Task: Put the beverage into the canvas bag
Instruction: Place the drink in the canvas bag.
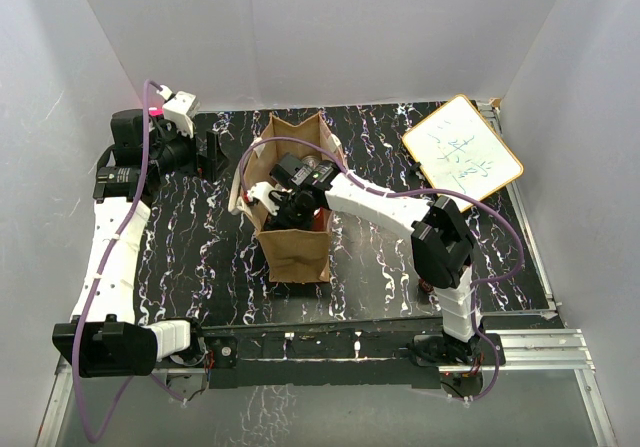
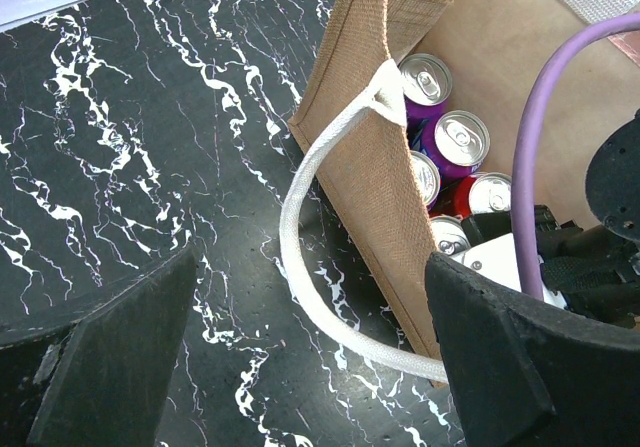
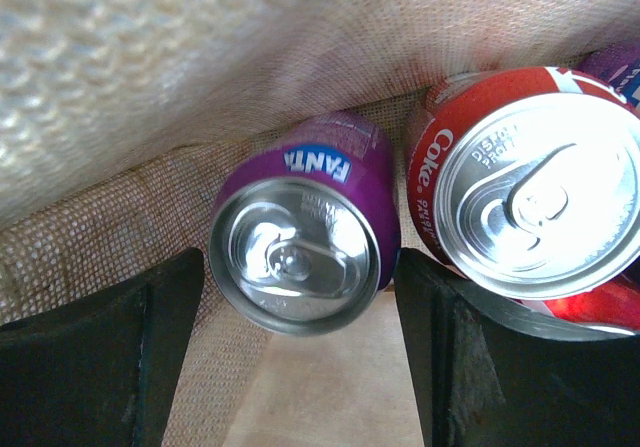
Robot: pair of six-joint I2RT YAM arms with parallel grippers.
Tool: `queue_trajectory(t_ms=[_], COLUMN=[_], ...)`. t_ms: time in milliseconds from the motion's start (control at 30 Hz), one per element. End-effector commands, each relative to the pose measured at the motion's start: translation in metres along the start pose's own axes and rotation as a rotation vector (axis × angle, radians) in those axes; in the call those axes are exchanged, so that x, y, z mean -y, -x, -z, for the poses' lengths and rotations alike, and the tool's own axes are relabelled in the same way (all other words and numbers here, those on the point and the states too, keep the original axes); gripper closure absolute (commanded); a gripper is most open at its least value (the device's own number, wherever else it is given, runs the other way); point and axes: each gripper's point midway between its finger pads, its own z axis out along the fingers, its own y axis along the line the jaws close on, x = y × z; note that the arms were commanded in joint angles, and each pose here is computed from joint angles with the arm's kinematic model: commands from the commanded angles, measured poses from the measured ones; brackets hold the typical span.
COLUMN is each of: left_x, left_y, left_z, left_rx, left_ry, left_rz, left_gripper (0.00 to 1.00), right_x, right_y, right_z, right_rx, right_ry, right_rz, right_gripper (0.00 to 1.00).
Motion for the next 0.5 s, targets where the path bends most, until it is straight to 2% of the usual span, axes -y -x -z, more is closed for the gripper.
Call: queue_trajectory(t_ms=[0, 233, 467], left_x=[0.006, 0.005, 0.002], left_y=[0.007, 0.007, 0.010], left_z=[0.009, 0.011, 0.013], left_rx=[0.034, 0.033, 0.034], left_ry=[-0.011, -0.005, 0.011], left_rz=[-0.008, -0.018, -0.037], left_gripper=[0.05, 0.05, 0.05], right_x=[-0.028, -0.011, 0.021], right_y=[0.041, 0.061, 0.076], right_z=[0.022, 0.047, 0.094], right_rx=[0.123, 0.195, 0.301], right_ry=[0.068, 0.007, -0.109], right_rz=[0.074, 0.048, 0.034], right_gripper=[0.18, 0.18, 0.17])
